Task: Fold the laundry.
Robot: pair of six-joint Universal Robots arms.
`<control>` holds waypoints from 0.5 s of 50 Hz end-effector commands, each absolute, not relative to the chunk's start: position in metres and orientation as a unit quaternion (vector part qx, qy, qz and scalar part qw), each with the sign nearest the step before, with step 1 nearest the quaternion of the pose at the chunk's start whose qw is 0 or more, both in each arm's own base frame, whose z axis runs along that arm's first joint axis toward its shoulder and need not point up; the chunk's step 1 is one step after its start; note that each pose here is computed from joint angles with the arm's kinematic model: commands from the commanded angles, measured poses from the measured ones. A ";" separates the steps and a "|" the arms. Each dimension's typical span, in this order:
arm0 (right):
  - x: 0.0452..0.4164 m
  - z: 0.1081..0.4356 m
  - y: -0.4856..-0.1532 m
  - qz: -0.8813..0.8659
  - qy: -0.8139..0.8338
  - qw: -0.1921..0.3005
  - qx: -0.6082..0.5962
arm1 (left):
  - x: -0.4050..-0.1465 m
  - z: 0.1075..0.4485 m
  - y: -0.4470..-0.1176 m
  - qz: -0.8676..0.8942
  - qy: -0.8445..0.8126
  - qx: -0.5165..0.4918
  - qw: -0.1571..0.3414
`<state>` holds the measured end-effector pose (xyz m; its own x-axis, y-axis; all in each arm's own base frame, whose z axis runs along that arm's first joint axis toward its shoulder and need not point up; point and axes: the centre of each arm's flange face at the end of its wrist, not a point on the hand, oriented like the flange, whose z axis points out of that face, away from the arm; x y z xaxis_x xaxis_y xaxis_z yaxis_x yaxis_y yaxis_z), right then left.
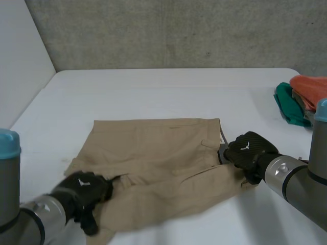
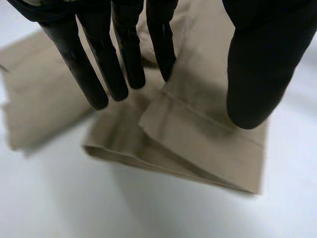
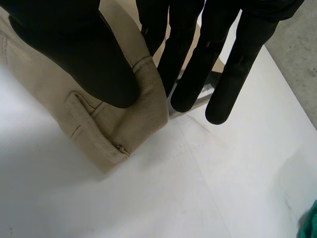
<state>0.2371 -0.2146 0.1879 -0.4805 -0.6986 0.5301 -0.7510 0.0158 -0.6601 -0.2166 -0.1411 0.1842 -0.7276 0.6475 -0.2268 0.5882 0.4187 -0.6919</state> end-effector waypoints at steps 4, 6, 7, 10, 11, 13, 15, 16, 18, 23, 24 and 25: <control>0.231 0.198 -0.207 0.472 -0.718 0.029 0.512 | -0.227 0.168 -0.144 0.381 -0.842 -0.381 0.038; 0.228 0.200 -0.203 0.463 -0.719 0.031 0.517 | -0.229 0.169 -0.134 0.370 -0.841 -0.392 0.044; 0.224 0.200 -0.194 0.441 -0.722 0.031 0.532 | -0.229 0.173 -0.120 0.353 -0.840 -0.409 0.048; 0.215 0.200 -0.181 0.396 -0.721 0.038 0.567 | -0.225 0.181 -0.102 0.327 -0.839 -0.432 0.047; 0.206 0.201 -0.177 0.374 -0.719 0.048 0.585 | -0.221 0.184 -0.092 0.303 -0.838 -0.452 0.041; 0.200 0.202 -0.177 0.360 -0.714 0.052 0.598 | -0.217 0.188 -0.086 0.286 -0.835 -0.470 0.033; 0.201 0.205 -0.181 0.374 -0.698 0.051 0.609 | -0.215 0.193 -0.091 0.287 -0.831 -0.475 0.022; 0.202 0.207 -0.182 0.381 -0.694 0.047 0.609 | -0.216 0.194 -0.098 0.299 -0.829 -0.473 0.018; 0.208 0.211 -0.186 0.403 -0.689 0.039 0.601 | -0.219 0.198 -0.111 0.329 -0.822 -0.465 0.012; 0.233 0.209 -0.225 0.476 -0.698 -0.007 0.536 | -0.239 0.216 -0.167 0.457 -0.781 -0.426 -0.012; 0.237 0.209 -0.233 0.491 -0.696 -0.010 0.523 | -0.242 0.218 -0.177 0.477 -0.774 -0.416 -0.020; 0.241 0.210 -0.241 0.506 -0.696 -0.012 0.510 | -0.245 0.220 -0.188 0.494 -0.767 -0.408 -0.027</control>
<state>0.2140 -0.1972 0.2101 -0.3222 -0.7874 0.5256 -0.8310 -0.0307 -0.5554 -0.2258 -0.1266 0.2036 -0.5840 0.7426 -0.3280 0.7341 0.3106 -0.6039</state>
